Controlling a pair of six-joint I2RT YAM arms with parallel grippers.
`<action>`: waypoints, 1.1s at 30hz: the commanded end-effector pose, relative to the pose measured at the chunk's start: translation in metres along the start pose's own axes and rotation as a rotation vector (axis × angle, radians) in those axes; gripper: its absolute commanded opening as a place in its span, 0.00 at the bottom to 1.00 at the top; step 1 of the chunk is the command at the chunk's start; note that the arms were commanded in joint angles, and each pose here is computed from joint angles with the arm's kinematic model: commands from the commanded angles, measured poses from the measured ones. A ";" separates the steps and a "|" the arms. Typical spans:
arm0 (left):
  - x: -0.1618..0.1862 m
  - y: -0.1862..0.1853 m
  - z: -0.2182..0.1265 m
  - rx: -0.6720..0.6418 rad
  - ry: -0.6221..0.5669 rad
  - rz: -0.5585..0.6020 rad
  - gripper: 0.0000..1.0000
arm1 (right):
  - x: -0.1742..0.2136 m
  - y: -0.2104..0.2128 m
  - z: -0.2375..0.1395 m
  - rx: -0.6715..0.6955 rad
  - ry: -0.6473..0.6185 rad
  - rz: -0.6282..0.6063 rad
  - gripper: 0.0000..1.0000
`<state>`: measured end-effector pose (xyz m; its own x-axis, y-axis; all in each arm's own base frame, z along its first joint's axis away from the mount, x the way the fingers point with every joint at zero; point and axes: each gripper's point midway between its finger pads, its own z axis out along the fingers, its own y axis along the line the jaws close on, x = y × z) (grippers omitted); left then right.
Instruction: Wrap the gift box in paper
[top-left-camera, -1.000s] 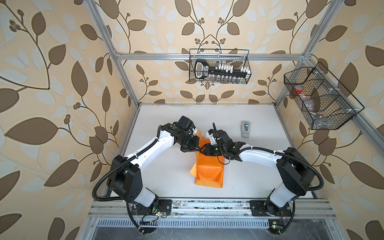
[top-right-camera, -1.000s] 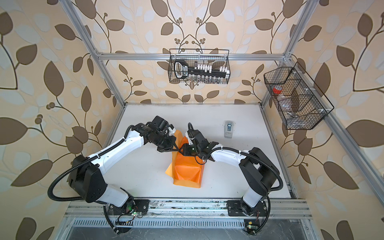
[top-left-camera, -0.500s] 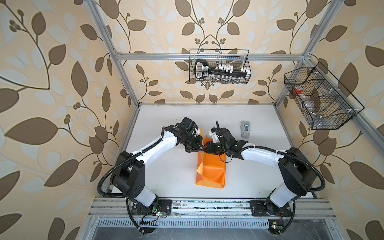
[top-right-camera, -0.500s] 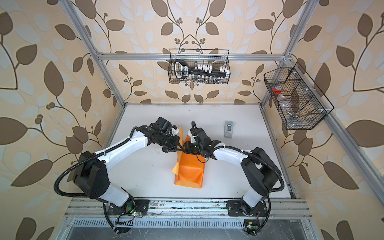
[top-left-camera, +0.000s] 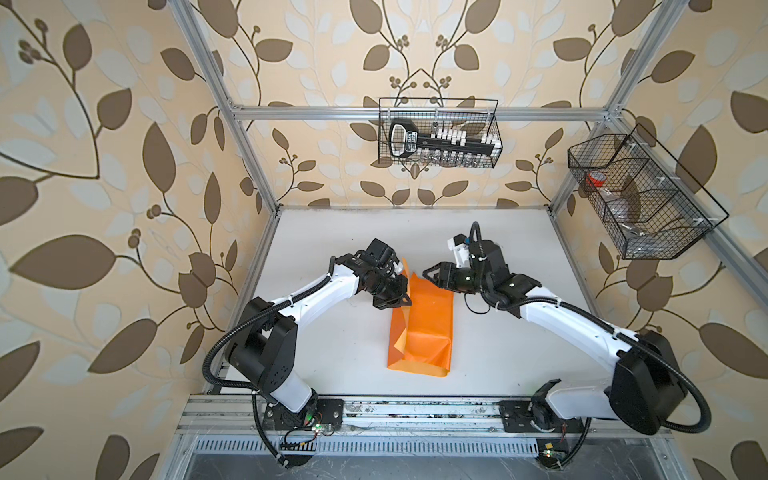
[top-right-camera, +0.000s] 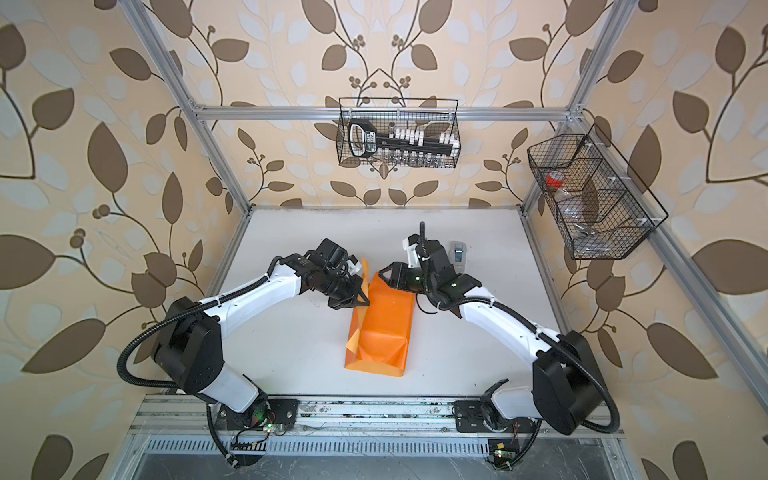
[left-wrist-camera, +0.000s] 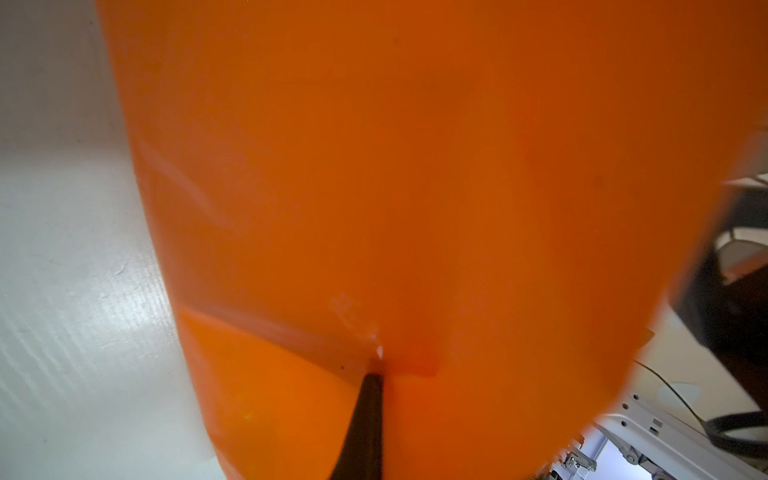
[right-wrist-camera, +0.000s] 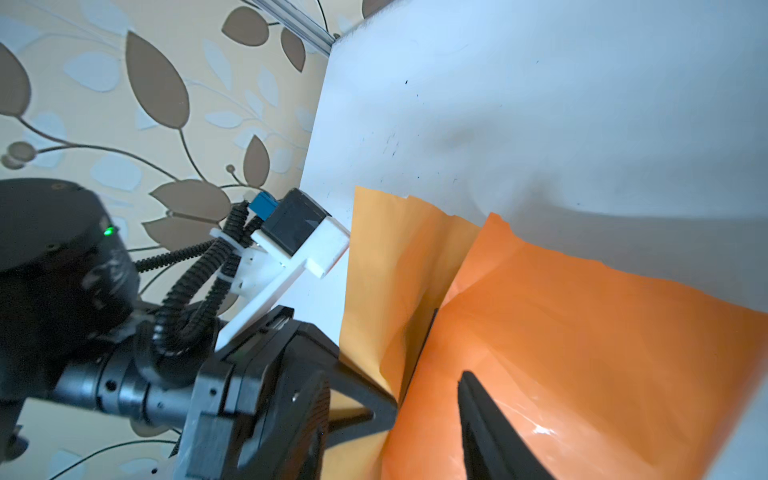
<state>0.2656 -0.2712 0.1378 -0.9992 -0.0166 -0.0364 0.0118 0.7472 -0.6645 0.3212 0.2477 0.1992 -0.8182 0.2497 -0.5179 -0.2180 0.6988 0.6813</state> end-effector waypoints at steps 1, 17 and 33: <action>0.004 -0.011 -0.004 0.029 0.009 0.022 0.00 | 0.038 -0.060 -0.014 0.143 0.078 0.023 0.50; 0.003 -0.019 -0.005 0.025 0.018 0.043 0.00 | 0.112 -0.170 -0.012 0.257 0.135 0.260 0.27; 0.008 -0.037 -0.008 0.028 0.046 0.086 0.00 | 0.097 -0.130 0.007 0.185 0.114 0.204 0.26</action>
<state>0.2610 -0.2857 0.1576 -0.9983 0.0282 -0.0503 0.0547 0.7418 -0.6684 0.2643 0.1834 0.0376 -0.9120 0.3060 -0.2732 0.0624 0.7617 0.6449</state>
